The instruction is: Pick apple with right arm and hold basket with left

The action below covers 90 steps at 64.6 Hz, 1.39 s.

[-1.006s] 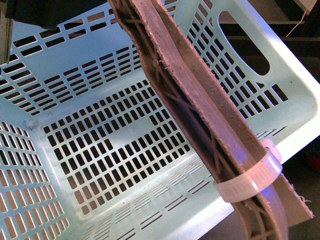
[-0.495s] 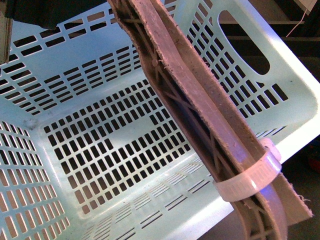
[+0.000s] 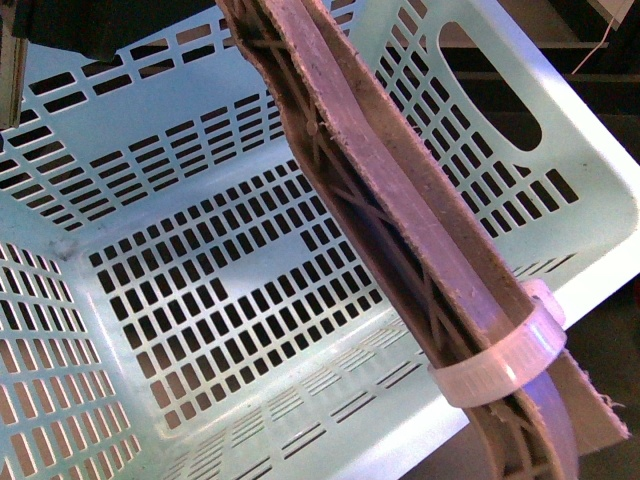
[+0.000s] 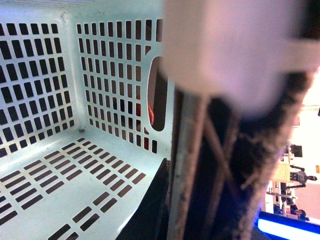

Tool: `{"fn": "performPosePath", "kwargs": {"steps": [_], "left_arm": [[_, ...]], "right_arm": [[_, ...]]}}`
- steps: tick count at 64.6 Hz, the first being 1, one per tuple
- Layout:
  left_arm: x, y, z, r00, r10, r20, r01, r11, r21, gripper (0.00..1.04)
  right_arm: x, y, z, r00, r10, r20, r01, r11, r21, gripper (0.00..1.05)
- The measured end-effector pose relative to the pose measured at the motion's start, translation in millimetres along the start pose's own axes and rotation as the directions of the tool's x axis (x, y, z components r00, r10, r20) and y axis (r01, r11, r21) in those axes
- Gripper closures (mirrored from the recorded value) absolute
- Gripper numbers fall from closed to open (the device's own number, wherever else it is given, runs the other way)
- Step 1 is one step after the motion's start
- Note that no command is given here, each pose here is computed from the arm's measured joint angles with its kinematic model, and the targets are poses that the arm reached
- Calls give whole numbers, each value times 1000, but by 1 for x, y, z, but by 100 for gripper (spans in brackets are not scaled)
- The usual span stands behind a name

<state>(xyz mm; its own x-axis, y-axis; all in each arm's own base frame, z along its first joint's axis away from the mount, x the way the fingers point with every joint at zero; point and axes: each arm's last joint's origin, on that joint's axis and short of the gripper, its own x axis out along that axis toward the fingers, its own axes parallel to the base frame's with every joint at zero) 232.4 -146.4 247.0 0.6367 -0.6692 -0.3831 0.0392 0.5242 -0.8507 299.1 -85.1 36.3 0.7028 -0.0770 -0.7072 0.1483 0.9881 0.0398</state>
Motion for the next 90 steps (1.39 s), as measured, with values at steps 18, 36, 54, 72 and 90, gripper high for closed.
{"fn": "performPosePath", "kwargs": {"steps": [18,36,54,72,90], "left_arm": [[0,0,0,1000,0,0,0,1000,0,98],[0,0,0,1000,0,0,0,1000,0,98],[0,0,0,1000,0,0,0,1000,0,98],[0,0,0,1000,1,2,-1,1000,1,98],[1,1,0,1000,11,1,-11,1000,3,98]], "right_arm": [[-101,40,56,961,166,222,-165,986,-26,26],[-185,94,79,857,335,391,-332,940,-77,26],[-205,165,52,808,490,328,-458,872,-173,26],[-193,189,29,829,486,275,-448,873,-193,10],[-208,175,40,839,395,374,-368,919,-143,9]]}}
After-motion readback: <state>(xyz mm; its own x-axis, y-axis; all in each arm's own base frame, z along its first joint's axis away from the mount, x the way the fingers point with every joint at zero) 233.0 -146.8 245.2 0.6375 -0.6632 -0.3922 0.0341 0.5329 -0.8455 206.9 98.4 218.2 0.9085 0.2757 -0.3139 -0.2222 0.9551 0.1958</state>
